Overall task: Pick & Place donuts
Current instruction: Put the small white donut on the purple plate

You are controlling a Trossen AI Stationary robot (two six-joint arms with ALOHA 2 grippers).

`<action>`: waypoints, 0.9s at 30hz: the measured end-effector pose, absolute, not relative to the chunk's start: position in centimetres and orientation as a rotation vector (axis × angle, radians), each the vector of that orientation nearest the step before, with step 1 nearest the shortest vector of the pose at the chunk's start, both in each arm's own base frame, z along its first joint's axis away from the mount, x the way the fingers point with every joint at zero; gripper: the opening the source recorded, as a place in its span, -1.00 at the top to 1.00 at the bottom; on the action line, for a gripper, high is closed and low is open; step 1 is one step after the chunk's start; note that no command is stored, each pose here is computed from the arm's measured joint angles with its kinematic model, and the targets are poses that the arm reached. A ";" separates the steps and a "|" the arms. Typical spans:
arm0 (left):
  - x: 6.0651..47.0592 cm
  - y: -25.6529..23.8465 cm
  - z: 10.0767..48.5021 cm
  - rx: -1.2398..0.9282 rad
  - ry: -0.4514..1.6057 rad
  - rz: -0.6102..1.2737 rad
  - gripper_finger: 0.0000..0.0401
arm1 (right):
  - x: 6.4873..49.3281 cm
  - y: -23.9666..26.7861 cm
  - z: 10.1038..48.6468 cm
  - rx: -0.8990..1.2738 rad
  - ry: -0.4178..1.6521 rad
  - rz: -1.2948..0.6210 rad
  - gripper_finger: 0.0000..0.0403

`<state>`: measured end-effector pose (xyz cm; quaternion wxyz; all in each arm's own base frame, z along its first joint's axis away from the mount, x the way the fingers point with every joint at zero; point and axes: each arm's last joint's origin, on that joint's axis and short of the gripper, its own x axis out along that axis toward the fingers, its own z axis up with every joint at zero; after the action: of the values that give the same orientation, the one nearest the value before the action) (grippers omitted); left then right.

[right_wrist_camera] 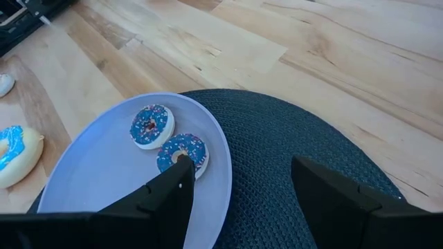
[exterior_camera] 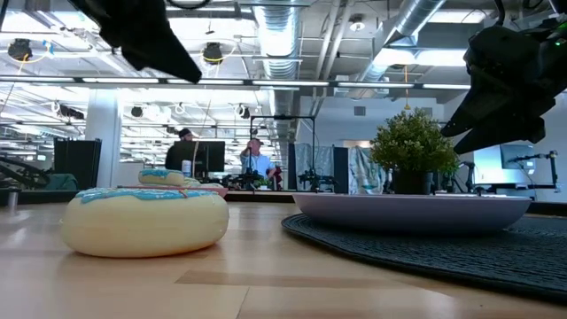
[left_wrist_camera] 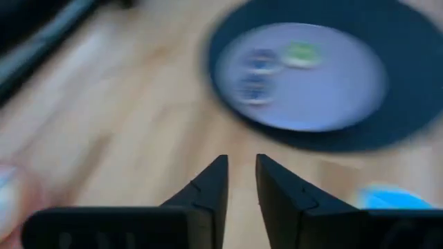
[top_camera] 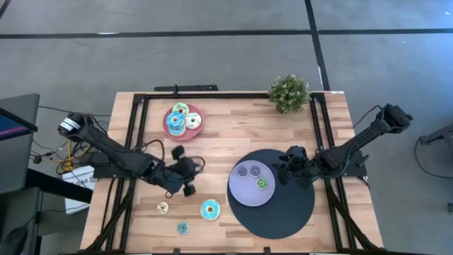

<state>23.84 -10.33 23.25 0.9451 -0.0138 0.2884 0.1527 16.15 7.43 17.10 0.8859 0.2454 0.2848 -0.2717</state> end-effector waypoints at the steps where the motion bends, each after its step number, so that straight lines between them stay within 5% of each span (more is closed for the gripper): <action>1: 23.9 -10.7 23.1 -0.003 0.586 0.233 0.69 | 16.1 7.4 17.1 0.510 0.592 -0.565 -0.14; 6: 24.0 -11.6 22.4 0.069 0.587 -0.071 0.85 | 16.1 7.4 17.1 0.496 0.596 -0.561 -0.14; 27: 23.9 -12.5 22.5 0.093 0.539 -0.234 1.00 | 16.6 6.6 17.2 0.481 0.584 -0.594 -0.14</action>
<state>23.89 -12.47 22.46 0.9561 0.0459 0.2654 -0.1153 16.62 6.59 17.18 0.8867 0.2312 0.2807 -0.2855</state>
